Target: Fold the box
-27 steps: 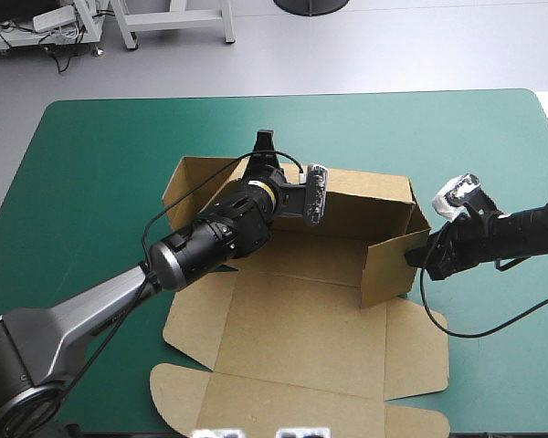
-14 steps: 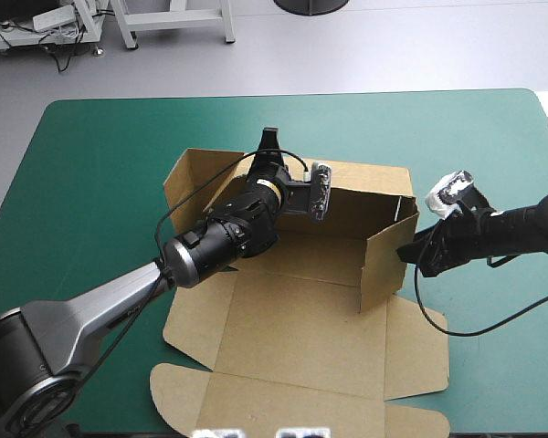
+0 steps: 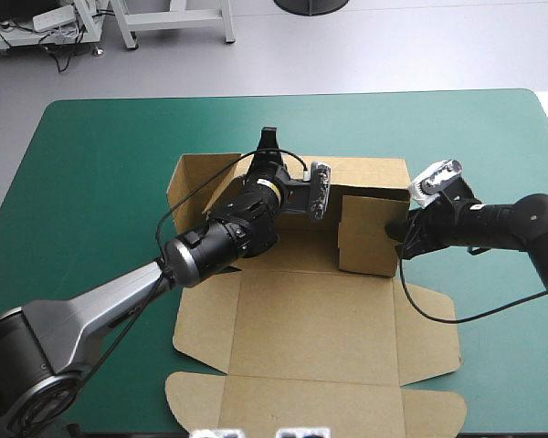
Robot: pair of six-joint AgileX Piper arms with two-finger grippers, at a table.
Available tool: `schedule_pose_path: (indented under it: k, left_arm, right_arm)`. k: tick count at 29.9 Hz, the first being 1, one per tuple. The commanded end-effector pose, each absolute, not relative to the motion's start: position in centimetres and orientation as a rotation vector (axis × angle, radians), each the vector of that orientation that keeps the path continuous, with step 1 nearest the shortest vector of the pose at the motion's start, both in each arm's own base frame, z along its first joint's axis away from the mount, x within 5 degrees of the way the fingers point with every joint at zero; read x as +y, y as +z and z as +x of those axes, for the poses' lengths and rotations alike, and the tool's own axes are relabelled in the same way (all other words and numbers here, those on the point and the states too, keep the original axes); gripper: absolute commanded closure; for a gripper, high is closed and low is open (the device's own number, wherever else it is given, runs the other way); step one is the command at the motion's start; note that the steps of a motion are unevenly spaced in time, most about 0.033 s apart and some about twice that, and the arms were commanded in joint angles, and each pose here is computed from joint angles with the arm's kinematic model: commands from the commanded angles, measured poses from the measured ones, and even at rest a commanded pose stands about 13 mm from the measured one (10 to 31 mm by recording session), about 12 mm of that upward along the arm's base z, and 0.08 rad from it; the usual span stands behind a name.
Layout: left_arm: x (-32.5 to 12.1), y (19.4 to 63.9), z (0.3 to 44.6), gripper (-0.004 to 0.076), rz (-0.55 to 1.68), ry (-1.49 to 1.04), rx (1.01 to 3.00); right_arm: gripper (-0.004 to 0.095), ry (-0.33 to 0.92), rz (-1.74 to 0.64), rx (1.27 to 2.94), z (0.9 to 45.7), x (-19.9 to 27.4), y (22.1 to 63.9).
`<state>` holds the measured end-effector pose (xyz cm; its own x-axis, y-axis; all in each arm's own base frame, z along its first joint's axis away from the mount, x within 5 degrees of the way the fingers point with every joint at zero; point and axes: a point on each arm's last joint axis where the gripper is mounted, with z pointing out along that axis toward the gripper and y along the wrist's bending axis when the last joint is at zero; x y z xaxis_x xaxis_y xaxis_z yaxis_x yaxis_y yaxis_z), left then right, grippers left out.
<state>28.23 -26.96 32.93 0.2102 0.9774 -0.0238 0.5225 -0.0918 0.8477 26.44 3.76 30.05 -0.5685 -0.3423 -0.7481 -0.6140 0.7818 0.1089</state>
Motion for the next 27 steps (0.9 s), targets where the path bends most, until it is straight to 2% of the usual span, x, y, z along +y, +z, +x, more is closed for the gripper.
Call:
schedule_pose_path:
  k: [1, 3, 6, 12, 19, 21, 23, 27]
  left_arm:
    - [-26.7, 34.5, 27.7, 0.0734, 1.675, 0.716, 1.420]
    - [-26.8, 34.5, 27.7, 0.0734, 1.672, 0.710, 1.415]
    - [-26.9, 34.5, 27.7, 0.0734, 1.659, 0.696, 1.415]
    - [-27.1, 34.6, 27.7, 0.0734, 1.644, 0.673, 1.412]
    - [-27.0, 34.7, 27.7, 0.0731, 1.639, 0.680, 1.410]
    - [-27.0, 34.7, 27.7, 0.0708, 1.641, 0.694, 1.399]
    - [-27.0, 34.8, 27.8, 0.0650, 1.644, 0.711, 1.384]
    - [-27.1, 34.9, 27.8, 0.0449, 1.643, 0.709, 1.366]
  right_arm:
    - [0.0473, 0.422, -0.563, 2.147, 26.6, 3.6, 30.7]
    - [0.0503, 0.429, -0.498, 2.153, 26.6, 3.5, 29.9]
    - [0.0612, 0.425, -0.415, 2.149, 26.7, 3.3, 29.0]
    - [0.0925, 0.430, -0.377, 2.120, 26.8, 3.3, 28.9]
    - [0.0912, 0.435, -0.377, 2.120, 26.8, 3.3, 28.9]
    - [0.0912, 0.439, -0.380, 2.121, 26.7, 3.3, 28.9]
    - [0.0911, 0.443, -0.380, 2.122, 26.7, 3.3, 28.9]
    - [0.0911, 0.452, -0.383, 2.125, 26.7, 3.4, 28.9]
